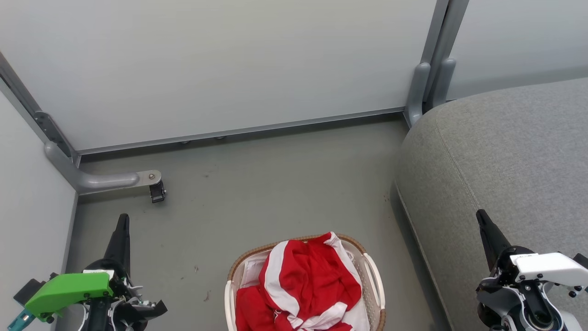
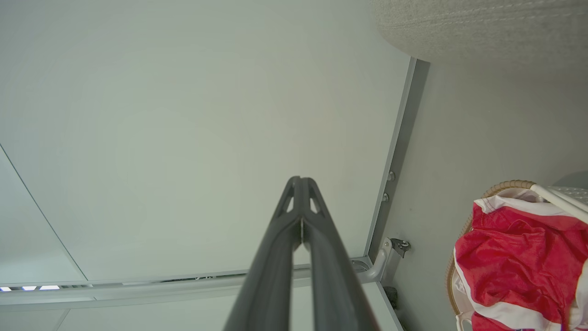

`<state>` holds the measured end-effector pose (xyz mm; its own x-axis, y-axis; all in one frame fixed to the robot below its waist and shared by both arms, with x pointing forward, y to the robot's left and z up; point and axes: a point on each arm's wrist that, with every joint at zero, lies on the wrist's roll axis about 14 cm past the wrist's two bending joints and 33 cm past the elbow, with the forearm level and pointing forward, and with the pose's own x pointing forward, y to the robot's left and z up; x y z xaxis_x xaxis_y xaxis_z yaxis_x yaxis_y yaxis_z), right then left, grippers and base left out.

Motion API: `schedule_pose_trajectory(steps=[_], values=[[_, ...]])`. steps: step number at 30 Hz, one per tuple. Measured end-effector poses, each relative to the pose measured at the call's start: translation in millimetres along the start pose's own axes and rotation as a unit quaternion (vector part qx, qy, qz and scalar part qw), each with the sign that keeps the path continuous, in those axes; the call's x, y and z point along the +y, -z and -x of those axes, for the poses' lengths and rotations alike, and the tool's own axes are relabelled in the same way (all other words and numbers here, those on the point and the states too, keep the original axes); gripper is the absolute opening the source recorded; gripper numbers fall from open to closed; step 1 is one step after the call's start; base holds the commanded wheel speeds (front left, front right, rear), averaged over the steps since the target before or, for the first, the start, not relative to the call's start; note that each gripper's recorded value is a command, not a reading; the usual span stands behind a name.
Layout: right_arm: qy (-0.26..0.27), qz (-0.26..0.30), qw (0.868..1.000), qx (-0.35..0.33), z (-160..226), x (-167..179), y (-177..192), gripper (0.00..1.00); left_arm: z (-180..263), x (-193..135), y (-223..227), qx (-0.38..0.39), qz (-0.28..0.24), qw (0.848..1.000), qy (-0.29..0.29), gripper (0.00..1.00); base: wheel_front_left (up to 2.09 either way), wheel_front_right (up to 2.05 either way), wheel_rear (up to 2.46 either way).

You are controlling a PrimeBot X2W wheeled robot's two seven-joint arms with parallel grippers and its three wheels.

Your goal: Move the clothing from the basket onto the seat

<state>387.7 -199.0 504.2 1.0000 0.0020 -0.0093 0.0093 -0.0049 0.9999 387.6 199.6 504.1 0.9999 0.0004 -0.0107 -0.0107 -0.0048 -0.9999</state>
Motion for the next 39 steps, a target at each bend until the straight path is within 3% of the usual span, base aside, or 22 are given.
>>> schedule_pose_trajectory(steps=[31,32,39], values=[[0.000,0.000,1.000,0.000,0.0,0.0,0.0,0.00,0.0,0.0,0.0,0.000,0.000,1.000,0.000,0.00,0.00,0.00,0.00],[0.001,0.000,1.000,0.000,0.1,-0.4,0.1,1.00,0.1,0.4,0.0,0.000,0.000,1.000,-0.001,1.00,0.00,0.00,0.00],[0.043,-0.009,0.999,-0.003,12.4,-29.2,4.2,1.00,12.5,29.7,4.8,0.001,0.004,0.999,-0.044,1.00,0.00,0.00,0.00]])
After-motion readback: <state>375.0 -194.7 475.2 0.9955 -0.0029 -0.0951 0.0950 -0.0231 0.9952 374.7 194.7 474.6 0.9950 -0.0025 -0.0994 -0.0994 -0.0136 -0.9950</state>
